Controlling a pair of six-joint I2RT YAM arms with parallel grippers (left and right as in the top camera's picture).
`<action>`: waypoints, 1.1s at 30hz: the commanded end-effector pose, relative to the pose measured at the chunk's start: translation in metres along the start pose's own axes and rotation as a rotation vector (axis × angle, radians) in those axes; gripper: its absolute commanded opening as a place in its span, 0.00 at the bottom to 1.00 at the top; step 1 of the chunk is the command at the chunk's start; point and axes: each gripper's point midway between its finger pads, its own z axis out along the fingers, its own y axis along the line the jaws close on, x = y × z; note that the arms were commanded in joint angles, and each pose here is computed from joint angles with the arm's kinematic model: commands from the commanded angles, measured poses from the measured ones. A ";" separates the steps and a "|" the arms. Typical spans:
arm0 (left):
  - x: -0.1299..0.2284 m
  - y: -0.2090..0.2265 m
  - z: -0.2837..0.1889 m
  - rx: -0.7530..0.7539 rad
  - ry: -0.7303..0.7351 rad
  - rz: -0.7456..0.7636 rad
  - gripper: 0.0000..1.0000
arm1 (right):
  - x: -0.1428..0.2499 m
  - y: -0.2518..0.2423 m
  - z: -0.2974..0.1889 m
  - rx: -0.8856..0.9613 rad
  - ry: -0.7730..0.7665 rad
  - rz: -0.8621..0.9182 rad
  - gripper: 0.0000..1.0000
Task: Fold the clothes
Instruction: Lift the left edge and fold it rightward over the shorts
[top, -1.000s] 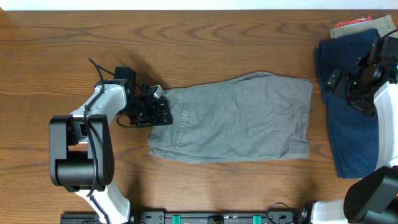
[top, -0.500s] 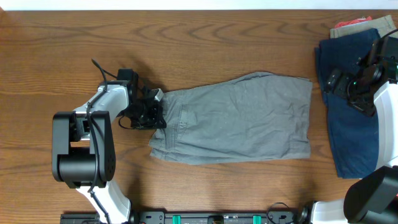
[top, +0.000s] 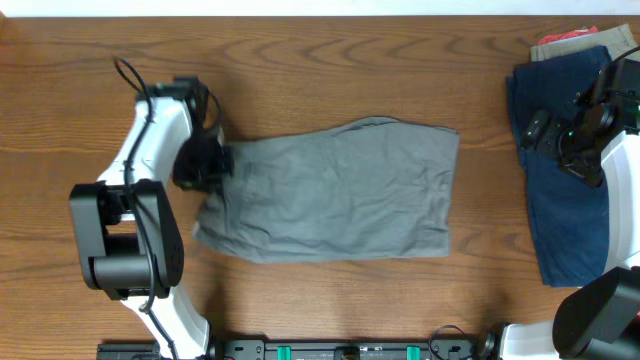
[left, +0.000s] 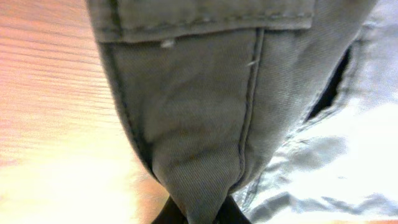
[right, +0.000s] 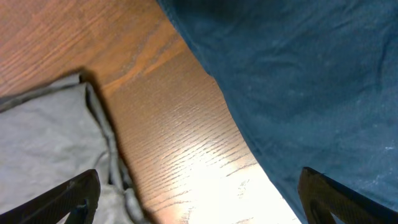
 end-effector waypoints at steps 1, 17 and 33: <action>-0.009 0.001 -0.052 -0.050 -0.106 -0.011 0.06 | -0.002 -0.002 -0.001 0.006 -0.007 -0.008 0.99; 0.058 -0.098 -0.162 0.023 -0.275 0.224 0.06 | -0.003 -0.002 -0.001 0.006 -0.007 -0.008 0.99; 0.061 -0.244 -0.106 0.111 -0.293 0.442 0.06 | -0.003 -0.002 -0.001 0.006 -0.007 -0.008 0.99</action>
